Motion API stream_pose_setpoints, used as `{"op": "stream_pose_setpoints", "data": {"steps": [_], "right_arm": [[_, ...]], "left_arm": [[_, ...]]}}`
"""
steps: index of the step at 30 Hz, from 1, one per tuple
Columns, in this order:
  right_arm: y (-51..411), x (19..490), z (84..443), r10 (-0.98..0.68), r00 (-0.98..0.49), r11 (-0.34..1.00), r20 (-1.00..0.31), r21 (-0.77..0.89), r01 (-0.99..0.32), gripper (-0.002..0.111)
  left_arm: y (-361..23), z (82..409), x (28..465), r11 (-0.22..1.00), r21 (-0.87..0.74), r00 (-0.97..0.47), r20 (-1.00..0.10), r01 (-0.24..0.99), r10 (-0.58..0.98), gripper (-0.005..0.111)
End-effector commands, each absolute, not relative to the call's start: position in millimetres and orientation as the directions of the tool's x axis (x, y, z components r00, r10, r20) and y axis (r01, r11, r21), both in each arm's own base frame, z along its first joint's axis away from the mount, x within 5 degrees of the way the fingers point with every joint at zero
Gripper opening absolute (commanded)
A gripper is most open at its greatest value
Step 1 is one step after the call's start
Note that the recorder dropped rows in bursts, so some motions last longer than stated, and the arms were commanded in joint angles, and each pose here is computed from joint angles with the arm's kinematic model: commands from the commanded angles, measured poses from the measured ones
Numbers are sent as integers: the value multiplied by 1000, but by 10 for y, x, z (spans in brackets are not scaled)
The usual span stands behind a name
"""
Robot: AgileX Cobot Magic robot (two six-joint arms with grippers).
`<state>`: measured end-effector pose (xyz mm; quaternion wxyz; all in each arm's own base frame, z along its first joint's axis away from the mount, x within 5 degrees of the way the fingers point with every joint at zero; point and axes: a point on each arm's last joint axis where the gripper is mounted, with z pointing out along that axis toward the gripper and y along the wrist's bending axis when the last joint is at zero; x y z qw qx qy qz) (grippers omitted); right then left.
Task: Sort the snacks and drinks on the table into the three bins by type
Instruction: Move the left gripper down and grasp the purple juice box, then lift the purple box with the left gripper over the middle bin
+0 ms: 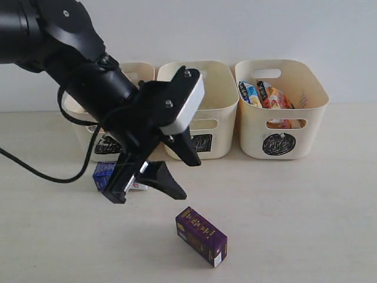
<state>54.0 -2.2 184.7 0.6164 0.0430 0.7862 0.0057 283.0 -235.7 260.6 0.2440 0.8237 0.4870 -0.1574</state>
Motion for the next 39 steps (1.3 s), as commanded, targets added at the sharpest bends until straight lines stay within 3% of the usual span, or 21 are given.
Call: {"op": "stream_pose_setpoints", "data": {"steps": [1, 4, 15, 39], "right_arm": [[-21, 539, 1840, 73, -230, 996, -970, 62, 58, 0], [-21, 539, 1840, 73, -230, 996, -970, 62, 58, 0], [-21, 539, 1840, 73, -230, 996, -970, 62, 58, 0], [-21, 539, 1840, 73, -230, 996, -970, 62, 58, 0]], "left_arm": [[-2495, 2487, 2712, -458, 294, 544, -478, 839, 689, 68], [-2554, 2414, 2662, -498, 292, 576, -467, 816, 671, 76], [-2731, 1990, 2576, -576, 166, 593, -358, 800, 721, 72], [-2968, 1499, 2814, -568, 90, 566, -299, 818, 768, 72]]}}
